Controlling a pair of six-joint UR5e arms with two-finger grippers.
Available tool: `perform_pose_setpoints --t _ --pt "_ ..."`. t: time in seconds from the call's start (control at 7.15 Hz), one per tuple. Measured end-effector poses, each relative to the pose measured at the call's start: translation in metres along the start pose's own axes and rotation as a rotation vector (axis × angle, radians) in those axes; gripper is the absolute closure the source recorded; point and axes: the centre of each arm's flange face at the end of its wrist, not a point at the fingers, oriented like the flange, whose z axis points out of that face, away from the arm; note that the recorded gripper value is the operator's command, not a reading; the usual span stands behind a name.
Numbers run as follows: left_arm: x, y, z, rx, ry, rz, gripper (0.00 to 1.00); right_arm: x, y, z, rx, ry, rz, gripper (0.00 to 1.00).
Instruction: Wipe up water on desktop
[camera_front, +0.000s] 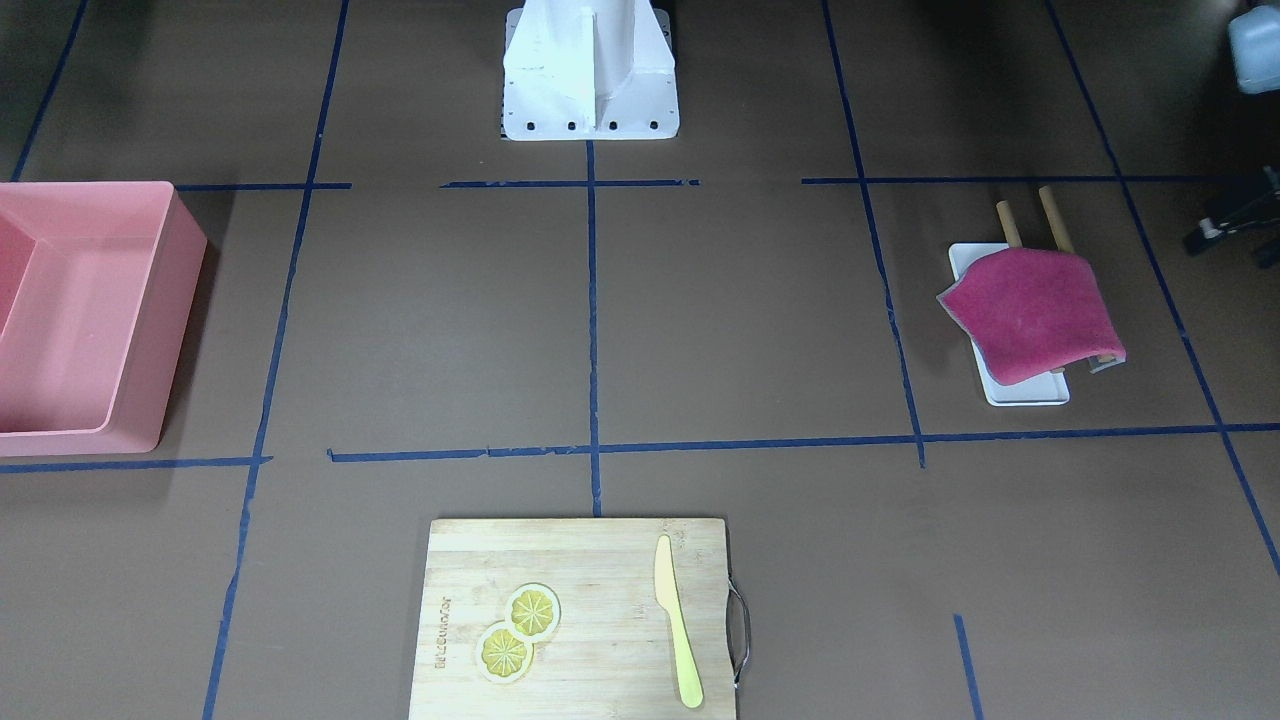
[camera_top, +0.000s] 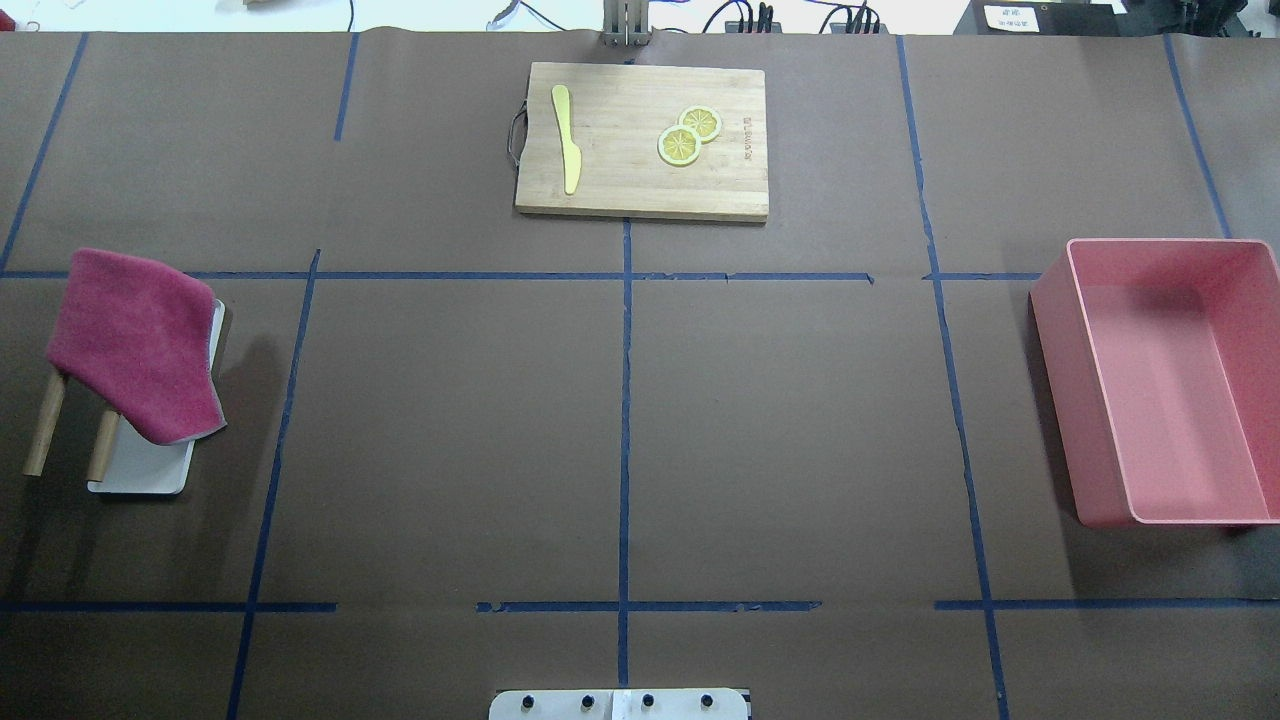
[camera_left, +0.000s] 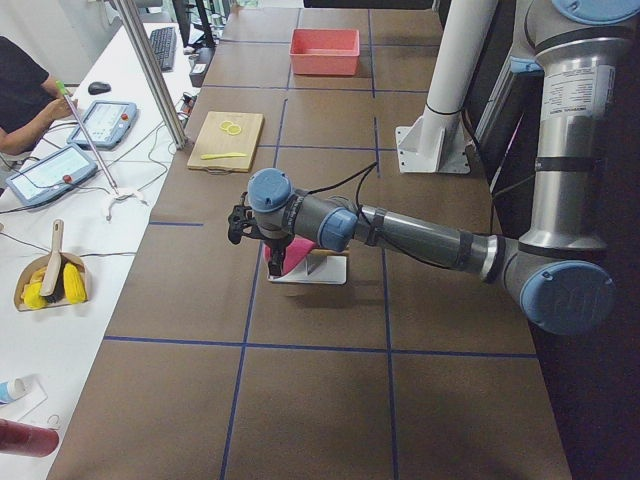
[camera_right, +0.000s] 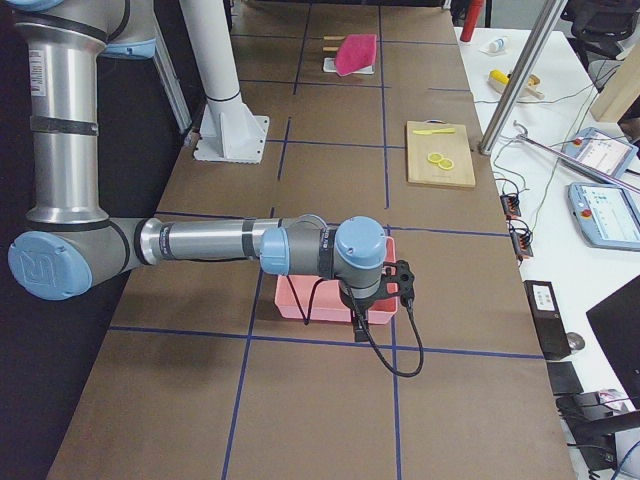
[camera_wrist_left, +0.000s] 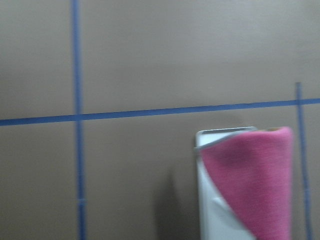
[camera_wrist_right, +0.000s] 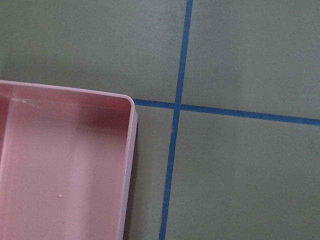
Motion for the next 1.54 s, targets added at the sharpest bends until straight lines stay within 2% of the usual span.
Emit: perform_pose_setpoints --t 0.28,0.56,0.84,1.26,1.54 --pt "0.005 -0.003 0.045 -0.011 0.037 -0.03 0.04 -0.004 -0.003 -0.004 0.008 0.002 -0.009 0.0" --pt "0.016 -0.012 0.073 -0.037 0.051 -0.04 0.14 -0.006 -0.004 -0.006 0.013 0.002 -0.014 0.0" --pt "0.019 -0.016 0.081 -0.048 0.053 -0.041 0.36 -0.007 -0.005 -0.007 0.016 0.003 -0.016 0.0" --pt "0.021 -0.015 0.08 -0.05 0.062 -0.033 0.75 -0.009 -0.007 -0.009 0.019 0.003 -0.019 0.0" --pt "0.022 -0.015 0.08 -0.05 0.064 -0.031 0.92 -0.011 -0.01 -0.011 0.024 0.003 -0.024 0.0"
